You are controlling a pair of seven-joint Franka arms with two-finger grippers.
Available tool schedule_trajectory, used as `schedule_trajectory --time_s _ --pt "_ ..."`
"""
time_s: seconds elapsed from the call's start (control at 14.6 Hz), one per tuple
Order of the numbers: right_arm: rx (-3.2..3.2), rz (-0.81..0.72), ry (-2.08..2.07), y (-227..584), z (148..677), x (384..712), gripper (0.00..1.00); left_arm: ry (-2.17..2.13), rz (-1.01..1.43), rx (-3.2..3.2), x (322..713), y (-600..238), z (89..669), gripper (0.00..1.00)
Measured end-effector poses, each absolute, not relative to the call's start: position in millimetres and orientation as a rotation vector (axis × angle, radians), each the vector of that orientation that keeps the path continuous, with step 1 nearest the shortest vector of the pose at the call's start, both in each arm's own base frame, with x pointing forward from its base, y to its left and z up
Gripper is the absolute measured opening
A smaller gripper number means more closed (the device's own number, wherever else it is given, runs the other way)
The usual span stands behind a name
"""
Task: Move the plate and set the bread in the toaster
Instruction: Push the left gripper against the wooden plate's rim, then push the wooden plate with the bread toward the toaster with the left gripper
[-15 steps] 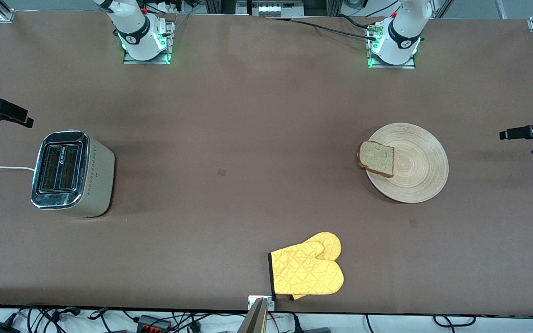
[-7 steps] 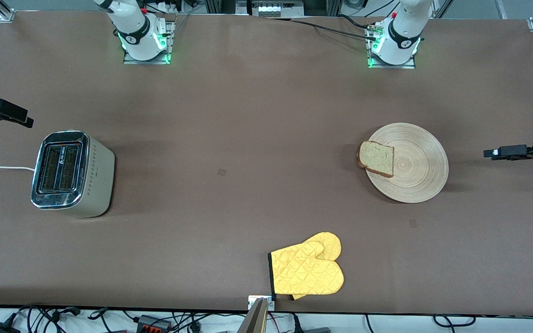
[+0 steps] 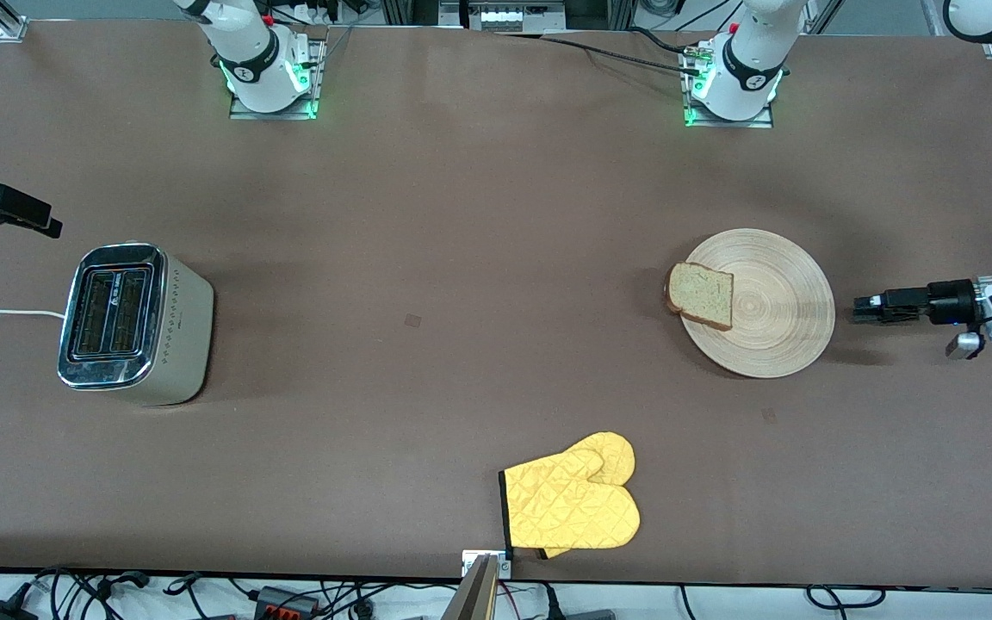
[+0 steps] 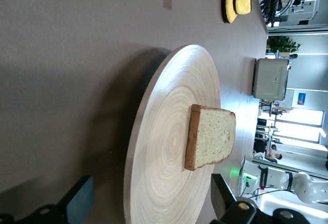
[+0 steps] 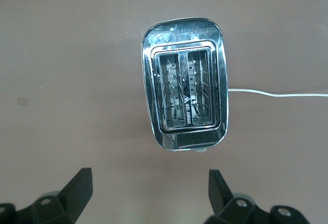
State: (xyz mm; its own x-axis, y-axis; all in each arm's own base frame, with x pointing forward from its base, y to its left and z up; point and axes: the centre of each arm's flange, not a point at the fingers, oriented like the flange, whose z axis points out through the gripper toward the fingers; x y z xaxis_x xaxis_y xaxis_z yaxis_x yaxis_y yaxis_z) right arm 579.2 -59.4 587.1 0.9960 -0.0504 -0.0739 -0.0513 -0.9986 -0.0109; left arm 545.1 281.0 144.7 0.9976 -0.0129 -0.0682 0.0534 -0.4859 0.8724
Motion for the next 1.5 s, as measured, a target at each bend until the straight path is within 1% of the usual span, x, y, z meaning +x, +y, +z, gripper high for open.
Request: schedule_trajectory --time_s 0.2,0.27,0.34,0.41,0.48,0.61,0.75,0.82,0.96,1.02,1.5 --pt "-3.126 0.115 0.08 -59 587 579 1.0 0.049 -0.102 2.032 541 271 119 1.0" --pt "-3.126 0.116 0.08 -59 587 579 1.0 0.067 -0.106 2.003 538 265 109 0.96" --pt "-3.126 0.116 0.08 -59 587 579 1.0 0.076 -0.103 1.977 537 261 107 0.96" --pt "-3.126 0.116 0.08 -59 587 579 1.0 0.076 -0.108 1.971 536 259 105 0.91" --pt "-3.126 0.116 0.08 -59 587 579 1.0 0.074 -0.116 1.968 535 256 103 0.81" --pt "-3.126 0.116 0.08 -59 587 579 1.0 0.044 -0.141 1.981 533 252 98 0.59" --pt "-3.126 0.116 0.08 -59 587 579 1.0 0.018 -0.163 2.002 531 253 97 0.4" --pt "-3.126 0.116 0.08 -59 587 579 1.0 0.013 -0.163 2.006 531 254 98 0.28" --pt "-3.126 0.116 0.08 -59 587 579 1.0 -0.006 -0.16 2.013 533 255 100 0.1" --pt "-3.126 0.116 0.08 -59 587 579 1.0 -0.014 -0.158 2.016 535 255 102 0.09" --pt "-3.126 0.116 0.08 -60 587 579 1.0 -0.033 -0.136 2.046 544 260 112 0.09"
